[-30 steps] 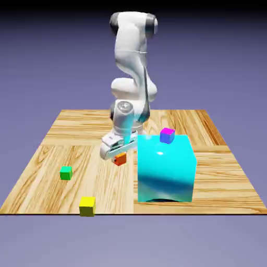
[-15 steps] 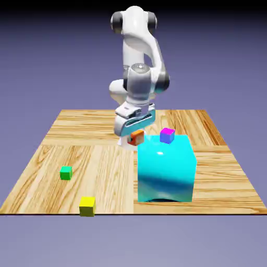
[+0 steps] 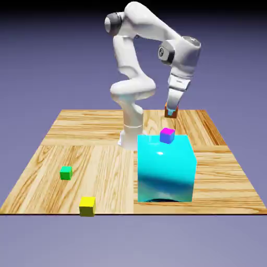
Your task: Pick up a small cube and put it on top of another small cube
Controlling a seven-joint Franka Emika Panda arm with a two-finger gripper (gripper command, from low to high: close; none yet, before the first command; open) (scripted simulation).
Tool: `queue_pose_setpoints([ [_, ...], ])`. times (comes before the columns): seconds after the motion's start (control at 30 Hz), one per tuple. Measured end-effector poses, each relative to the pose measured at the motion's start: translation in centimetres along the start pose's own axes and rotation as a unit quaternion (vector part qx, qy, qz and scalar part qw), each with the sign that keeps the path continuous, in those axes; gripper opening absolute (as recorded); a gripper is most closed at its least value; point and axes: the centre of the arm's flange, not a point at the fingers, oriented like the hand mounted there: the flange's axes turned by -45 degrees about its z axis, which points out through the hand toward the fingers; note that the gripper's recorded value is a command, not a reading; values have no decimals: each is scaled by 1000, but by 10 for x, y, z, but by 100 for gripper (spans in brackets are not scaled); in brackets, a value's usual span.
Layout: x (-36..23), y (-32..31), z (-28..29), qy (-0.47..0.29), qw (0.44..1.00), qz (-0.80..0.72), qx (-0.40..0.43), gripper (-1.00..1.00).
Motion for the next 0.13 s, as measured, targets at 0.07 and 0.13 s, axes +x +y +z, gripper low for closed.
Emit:
queue_pose_setpoints([
  [0.07,0,-1,22,0,1000,0,0,100],
  [0.13,0,-1,22,0,1000,0,-1,100],
])
